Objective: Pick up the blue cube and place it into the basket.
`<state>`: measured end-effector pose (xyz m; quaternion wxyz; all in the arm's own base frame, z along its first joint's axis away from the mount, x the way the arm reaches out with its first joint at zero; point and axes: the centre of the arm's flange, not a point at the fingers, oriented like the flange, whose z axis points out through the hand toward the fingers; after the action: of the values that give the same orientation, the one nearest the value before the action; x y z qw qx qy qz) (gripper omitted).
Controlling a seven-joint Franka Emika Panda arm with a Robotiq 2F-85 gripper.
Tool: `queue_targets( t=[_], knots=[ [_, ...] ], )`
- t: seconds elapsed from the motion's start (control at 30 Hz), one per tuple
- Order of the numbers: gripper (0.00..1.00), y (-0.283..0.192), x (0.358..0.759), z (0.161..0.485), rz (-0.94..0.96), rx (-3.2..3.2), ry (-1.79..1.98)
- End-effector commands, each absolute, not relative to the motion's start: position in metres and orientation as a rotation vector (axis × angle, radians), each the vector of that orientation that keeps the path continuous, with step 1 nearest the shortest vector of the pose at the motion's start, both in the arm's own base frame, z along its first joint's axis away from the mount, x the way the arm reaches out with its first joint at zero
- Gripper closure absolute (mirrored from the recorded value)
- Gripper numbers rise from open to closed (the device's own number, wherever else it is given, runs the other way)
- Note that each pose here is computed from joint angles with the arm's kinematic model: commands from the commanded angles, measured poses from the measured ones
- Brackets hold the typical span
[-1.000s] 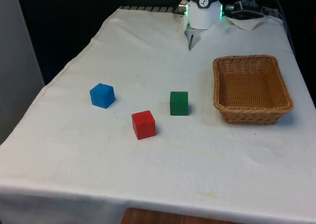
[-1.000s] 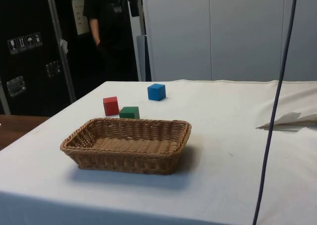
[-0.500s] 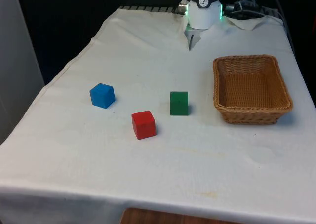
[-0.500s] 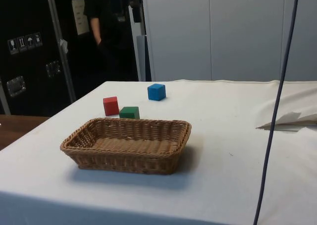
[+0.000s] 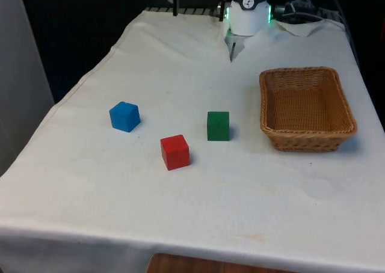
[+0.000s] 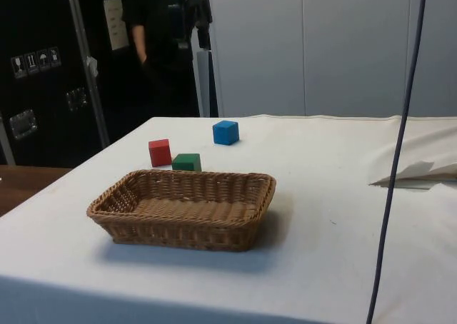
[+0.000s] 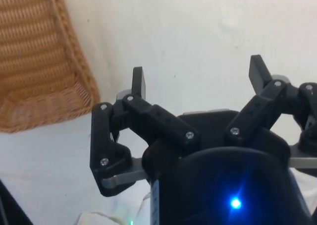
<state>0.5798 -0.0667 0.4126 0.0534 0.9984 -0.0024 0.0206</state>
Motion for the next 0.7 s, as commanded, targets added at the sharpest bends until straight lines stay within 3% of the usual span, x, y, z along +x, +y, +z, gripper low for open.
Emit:
queue_targets(
  t=[0.0, 0.67],
  knots=[
    [0.0, -0.07, 0.58, 0.409, 0.065, 3.033, -0.008],
    [0.0, -0.147, 0.579, 0.369, 0.1, 3.026, -0.025]
  ],
)
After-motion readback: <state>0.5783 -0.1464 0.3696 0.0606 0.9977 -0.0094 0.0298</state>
